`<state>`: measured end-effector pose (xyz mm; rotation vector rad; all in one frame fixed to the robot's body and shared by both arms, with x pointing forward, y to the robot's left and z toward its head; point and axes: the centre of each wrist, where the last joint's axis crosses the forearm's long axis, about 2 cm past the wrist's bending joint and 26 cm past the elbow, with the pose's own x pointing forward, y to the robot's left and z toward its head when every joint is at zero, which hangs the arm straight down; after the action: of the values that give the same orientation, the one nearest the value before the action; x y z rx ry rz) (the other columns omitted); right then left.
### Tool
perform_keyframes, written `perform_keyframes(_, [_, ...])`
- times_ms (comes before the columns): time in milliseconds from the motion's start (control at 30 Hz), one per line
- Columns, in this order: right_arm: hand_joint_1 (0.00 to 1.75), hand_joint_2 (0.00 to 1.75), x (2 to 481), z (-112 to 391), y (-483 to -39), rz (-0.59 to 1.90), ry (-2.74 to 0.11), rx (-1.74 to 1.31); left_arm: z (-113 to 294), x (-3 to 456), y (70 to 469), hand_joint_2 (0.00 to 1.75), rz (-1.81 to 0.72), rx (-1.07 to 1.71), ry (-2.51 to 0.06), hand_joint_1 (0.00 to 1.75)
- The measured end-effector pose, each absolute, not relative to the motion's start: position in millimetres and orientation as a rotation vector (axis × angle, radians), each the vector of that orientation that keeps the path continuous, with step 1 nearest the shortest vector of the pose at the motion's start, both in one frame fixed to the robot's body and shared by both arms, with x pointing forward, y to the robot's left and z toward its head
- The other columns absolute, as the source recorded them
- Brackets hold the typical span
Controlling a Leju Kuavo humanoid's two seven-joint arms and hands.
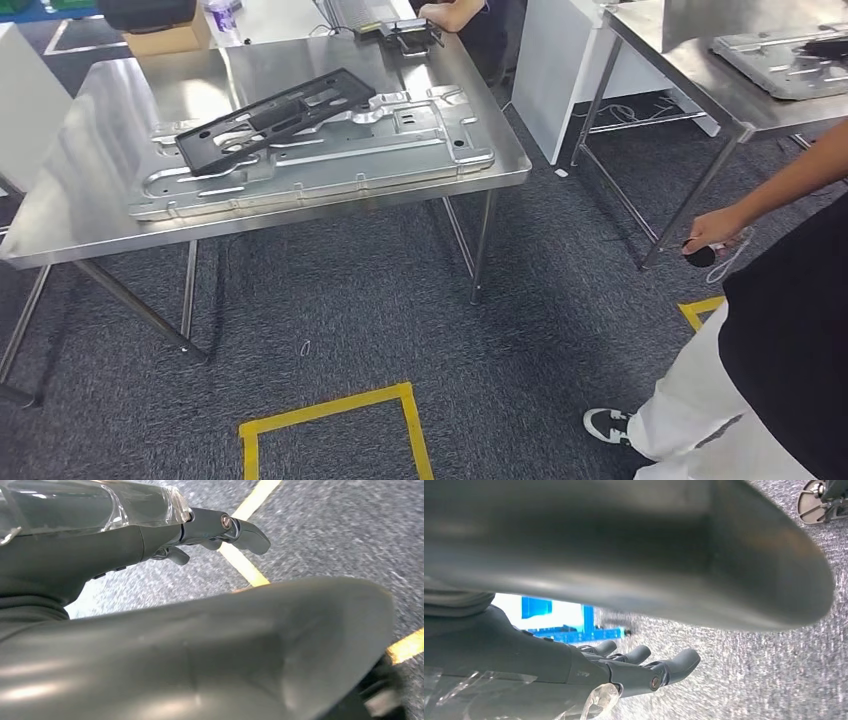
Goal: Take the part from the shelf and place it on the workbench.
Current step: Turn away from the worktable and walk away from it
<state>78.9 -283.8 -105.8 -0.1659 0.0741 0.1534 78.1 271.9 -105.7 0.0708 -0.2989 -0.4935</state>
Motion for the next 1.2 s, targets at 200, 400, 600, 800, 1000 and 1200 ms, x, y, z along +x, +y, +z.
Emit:
perform_keyframes(200, [0.0, 0.0, 75.9, -106.4, -285.7, 0.149, 0.08, -0.18, -105.5, 79.4, 272.3, 0.0, -0.485, 0.069, -0.295, 0.0])
perform_keyframes(400, [0.0, 0.0, 76.4, -106.3, -285.5, 0.165, 0.073, -0.19, -106.1, 76.7, 273.4, 0.0, -0.473, 0.065, -0.264, 0.0])
perform_keyframes(600, [0.0, 0.0, 78.4, -105.9, -285.8, 0.17, 0.05, -0.192, -105.7, 78.8, 273.5, 0.0, -0.474, 0.069, -0.282, 0.0])
perform_keyframes(800, [0.0, 0.0, 78.6, -105.9, -285.1, 0.166, 0.055, -0.19, -105.9, 77.6, 273.2, 0.0, -0.491, 0.068, -0.299, 0.0])
perform_keyframes(1000, [0.0, 0.0, 77.9, -106.0, -284.9, 0.183, 0.049, -0.188, -105.9, 77.2, 273.0, 0.0, -0.499, 0.068, -0.299, 0.0])
perform_keyframes(1200, [0.0, 0.0, 76.6, -106.4, -287.4, 0.189, 0.052, -0.177, -105.6, 78.7, 270.6, 0.0, -0.505, 0.063, -0.301, 0.0])
